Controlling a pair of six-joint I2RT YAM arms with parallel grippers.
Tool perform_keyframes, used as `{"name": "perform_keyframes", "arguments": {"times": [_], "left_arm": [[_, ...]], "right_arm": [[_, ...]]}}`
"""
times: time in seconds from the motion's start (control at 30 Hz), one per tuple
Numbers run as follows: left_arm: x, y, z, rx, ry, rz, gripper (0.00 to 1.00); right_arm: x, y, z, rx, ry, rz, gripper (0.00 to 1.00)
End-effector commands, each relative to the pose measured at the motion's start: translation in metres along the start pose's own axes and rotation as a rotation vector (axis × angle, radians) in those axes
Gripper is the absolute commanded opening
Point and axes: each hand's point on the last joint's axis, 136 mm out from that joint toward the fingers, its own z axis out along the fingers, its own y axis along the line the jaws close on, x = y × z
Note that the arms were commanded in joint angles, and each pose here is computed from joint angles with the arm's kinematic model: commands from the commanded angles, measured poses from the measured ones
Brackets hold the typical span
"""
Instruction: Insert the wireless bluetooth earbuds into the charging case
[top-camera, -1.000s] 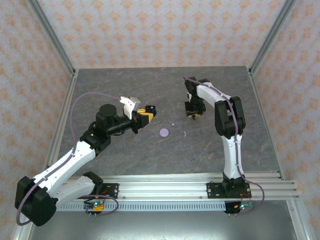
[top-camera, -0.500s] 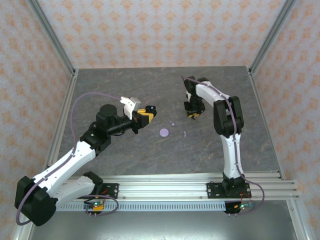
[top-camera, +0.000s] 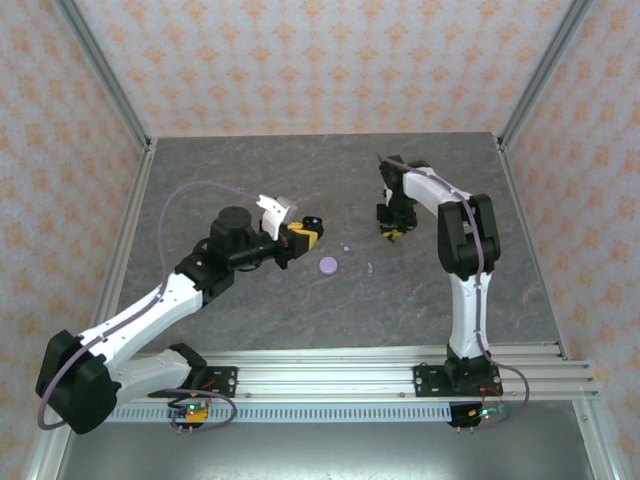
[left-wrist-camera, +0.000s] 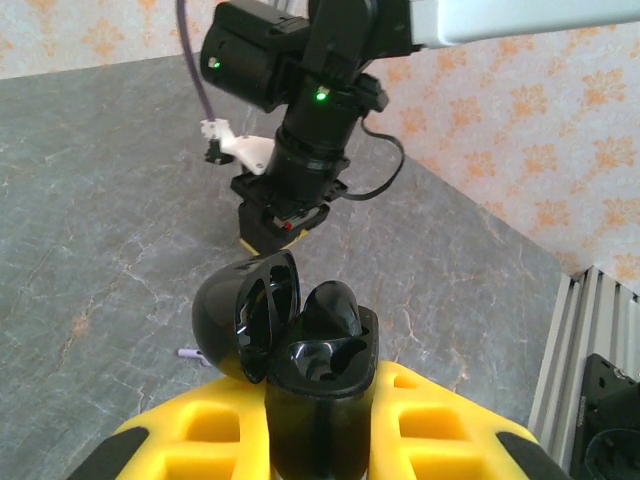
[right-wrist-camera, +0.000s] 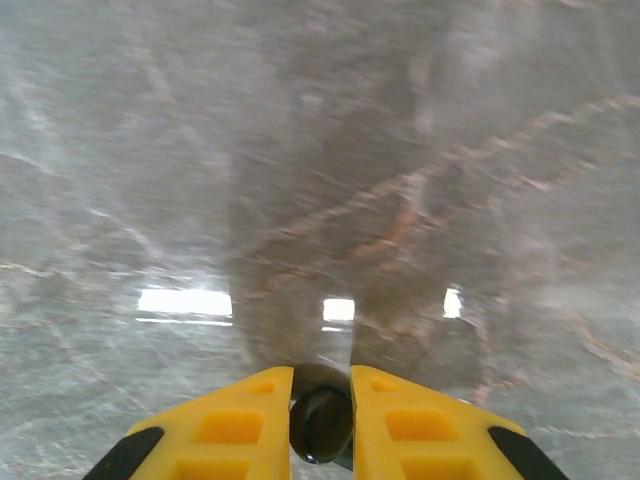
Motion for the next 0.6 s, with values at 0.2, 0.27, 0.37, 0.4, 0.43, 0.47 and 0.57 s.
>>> {"name": "perform_keyframes", "arguments": {"times": [0.2, 0.27, 0.37, 0.4, 0.43, 0.47, 0.57], "left_arm": [[-0.017, 0.012, 0.03, -0.052, -0.125, 0.04, 0.08], [-0.015, 0.015, 0.037, -0.067, -0.143, 0.034, 0.08], [-0.012, 0.021, 0.045, -0.094, -0.156, 0.02, 0.08], [-0.011, 0.023, 0.047, -0.102, -0.158, 0.015, 0.08], [-0.01, 0.023, 0.049, -0.107, -0.162, 0.015, 0.08], [-0.009, 0.024, 0.051, -0.112, -0.166, 0.015, 0.08], [-0.006, 0.024, 0.056, -0.118, -0.174, 0.013, 0.08]], "right_arm": [[0.002, 0.003, -0.02, -0.244, -0.119, 0.173, 0.18], [0.004, 0.008, -0.026, -0.28, -0.142, 0.181, 0.17], [0.004, 0.016, -0.038, -0.347, -0.184, 0.196, 0.17], [0.004, 0.018, -0.042, -0.366, -0.198, 0.198, 0.17], [0.005, 0.021, -0.046, -0.389, -0.213, 0.202, 0.17], [0.006, 0.024, -0.052, -0.414, -0.226, 0.204, 0.17], [0.008, 0.033, -0.071, -0.49, -0.277, 0.207, 0.17]]}}
